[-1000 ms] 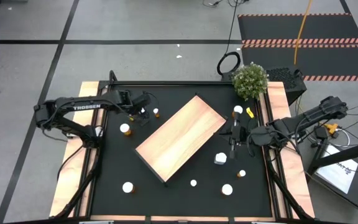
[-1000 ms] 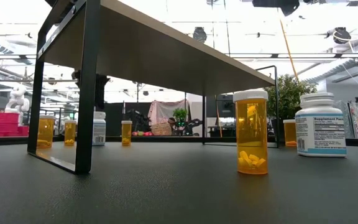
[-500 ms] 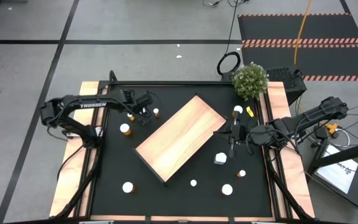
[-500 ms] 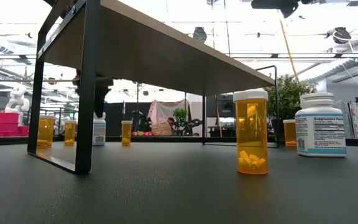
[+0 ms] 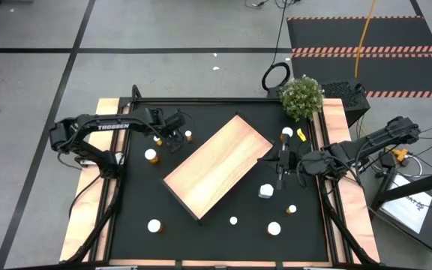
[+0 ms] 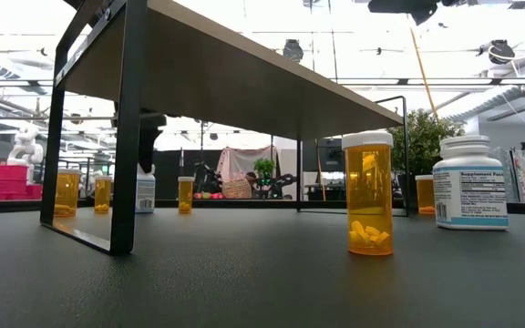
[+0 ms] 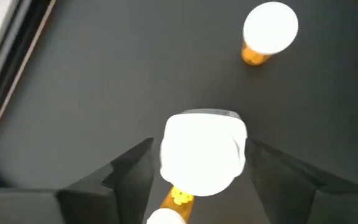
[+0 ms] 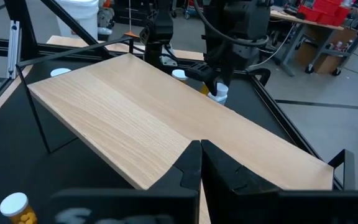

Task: Pick and place medicine bottles onto shelf by color
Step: Put the white pill bottle on the shelf

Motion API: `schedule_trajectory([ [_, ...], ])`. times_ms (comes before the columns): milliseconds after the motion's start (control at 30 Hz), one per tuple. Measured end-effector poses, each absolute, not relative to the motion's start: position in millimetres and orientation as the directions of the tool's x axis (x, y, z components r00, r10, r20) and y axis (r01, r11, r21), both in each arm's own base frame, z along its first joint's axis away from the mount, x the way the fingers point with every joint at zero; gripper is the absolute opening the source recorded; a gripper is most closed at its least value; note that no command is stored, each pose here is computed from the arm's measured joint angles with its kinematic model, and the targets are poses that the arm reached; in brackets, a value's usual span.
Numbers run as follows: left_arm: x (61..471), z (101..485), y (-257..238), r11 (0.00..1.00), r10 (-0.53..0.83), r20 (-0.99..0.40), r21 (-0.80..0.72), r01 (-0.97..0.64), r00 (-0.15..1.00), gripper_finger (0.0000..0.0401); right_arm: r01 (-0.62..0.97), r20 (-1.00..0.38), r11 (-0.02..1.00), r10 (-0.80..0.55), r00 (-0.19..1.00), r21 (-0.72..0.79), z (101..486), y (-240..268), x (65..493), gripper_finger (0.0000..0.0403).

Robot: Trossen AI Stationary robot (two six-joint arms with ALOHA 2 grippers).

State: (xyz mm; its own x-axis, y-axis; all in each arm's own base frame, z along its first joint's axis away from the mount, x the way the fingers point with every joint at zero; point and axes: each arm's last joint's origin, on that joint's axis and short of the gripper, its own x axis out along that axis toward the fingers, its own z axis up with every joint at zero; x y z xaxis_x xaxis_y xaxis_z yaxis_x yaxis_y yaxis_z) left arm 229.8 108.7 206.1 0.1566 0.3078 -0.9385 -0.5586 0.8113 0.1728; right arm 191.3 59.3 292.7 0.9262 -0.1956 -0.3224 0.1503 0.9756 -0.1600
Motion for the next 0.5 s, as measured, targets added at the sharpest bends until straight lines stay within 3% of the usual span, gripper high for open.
schedule_trajectory([
  [267,229.6,206.2,107.7,0.823,0.304,-0.940,0.177,-0.540,0.154,0.0190,0.147,-0.337,0.975,-0.197,0.921,-0.169,291.4,59.1,190.7,0.0000],
  [500,228.0,206.3,106.9,0.847,0.297,-0.945,0.193,-0.496,0.138,0.0190,0.146,-0.340,0.974,-0.198,0.919,-0.171,291.0,59.1,190.6,0.0000],
])
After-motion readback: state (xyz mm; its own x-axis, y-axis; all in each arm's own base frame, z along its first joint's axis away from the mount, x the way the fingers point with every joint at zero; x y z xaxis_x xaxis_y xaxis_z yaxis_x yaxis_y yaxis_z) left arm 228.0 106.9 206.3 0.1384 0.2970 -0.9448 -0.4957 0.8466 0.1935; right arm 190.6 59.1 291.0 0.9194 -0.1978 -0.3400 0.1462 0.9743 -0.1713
